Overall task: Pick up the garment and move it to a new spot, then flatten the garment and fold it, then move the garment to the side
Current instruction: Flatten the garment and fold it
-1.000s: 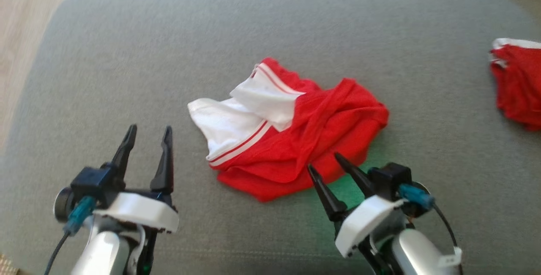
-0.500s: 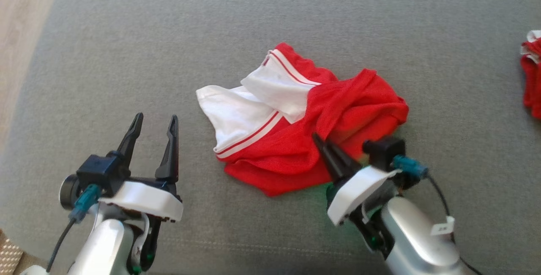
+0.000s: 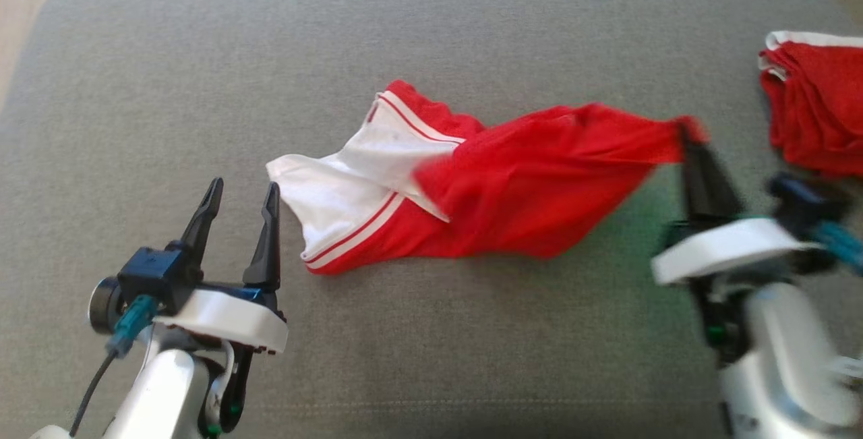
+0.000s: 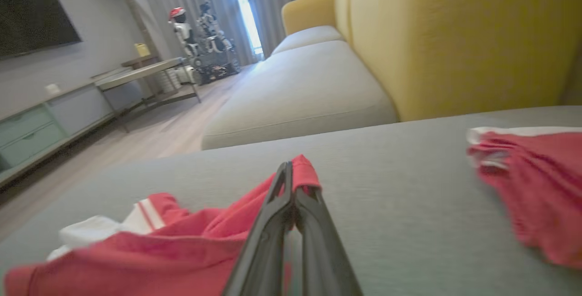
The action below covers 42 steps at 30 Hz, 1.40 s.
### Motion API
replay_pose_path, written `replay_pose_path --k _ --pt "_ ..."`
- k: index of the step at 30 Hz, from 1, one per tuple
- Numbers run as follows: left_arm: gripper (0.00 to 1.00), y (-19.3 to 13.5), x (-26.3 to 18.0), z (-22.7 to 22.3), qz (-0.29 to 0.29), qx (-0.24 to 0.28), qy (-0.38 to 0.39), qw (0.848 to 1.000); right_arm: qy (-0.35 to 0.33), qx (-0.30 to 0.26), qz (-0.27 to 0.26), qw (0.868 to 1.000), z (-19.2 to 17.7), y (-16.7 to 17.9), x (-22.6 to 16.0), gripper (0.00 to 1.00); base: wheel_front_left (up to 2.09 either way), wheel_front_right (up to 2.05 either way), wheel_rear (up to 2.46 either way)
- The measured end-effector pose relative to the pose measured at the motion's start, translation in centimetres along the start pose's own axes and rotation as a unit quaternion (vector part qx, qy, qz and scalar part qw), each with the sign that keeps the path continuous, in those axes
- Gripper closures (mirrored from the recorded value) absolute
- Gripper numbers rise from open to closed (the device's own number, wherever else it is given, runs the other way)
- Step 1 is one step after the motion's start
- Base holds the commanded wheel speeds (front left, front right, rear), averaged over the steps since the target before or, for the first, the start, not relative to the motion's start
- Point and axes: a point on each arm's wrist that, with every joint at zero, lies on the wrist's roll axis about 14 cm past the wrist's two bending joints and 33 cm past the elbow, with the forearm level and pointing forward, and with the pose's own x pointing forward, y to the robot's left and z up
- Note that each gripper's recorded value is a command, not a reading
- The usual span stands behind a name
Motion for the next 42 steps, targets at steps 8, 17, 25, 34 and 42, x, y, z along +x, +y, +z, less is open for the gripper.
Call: replay_pose_path --k 8,17,25,34,42 --pt "0.0 -0.3 0.6 -1.1 -0.004 -0.003 0.015 1.0 0.056 -0.004 -0.154 0.986 -2.4 -10.2 -3.0 1.0 0.0 0.0 0.0" --pt "0.0 -0.3 0.6 -1.3 -0.005 -0.003 0.017 1.0 0.091 0.002 -0.179 0.98 -4.5 -11.5 -4.2 0.0 0.0 0.0 0.0" --pt "0.0 -0.7 0.5 0.0 -0.005 0.0 -0.002 1.0 0.033 -0.025 -0.135 0.99 -1.2 -8.5 -5.1 0.0 0.0 0.0 0.0" --pt "0.0 -0.9 -1.3 0.3 0.0 0.001 -0.004 1.0 -0.012 -0.076 -0.068 0.995 3.0 -3.5 -5.9 0.0 0.0 0.0 0.0" --pt "0.0 -0.9 -3.2 -0.1 0.008 -0.002 0.006 1.0 0.025 -0.074 -0.043 0.996 0.8 -1.2 -8.6 0.0 0.0 0.0 0.0"
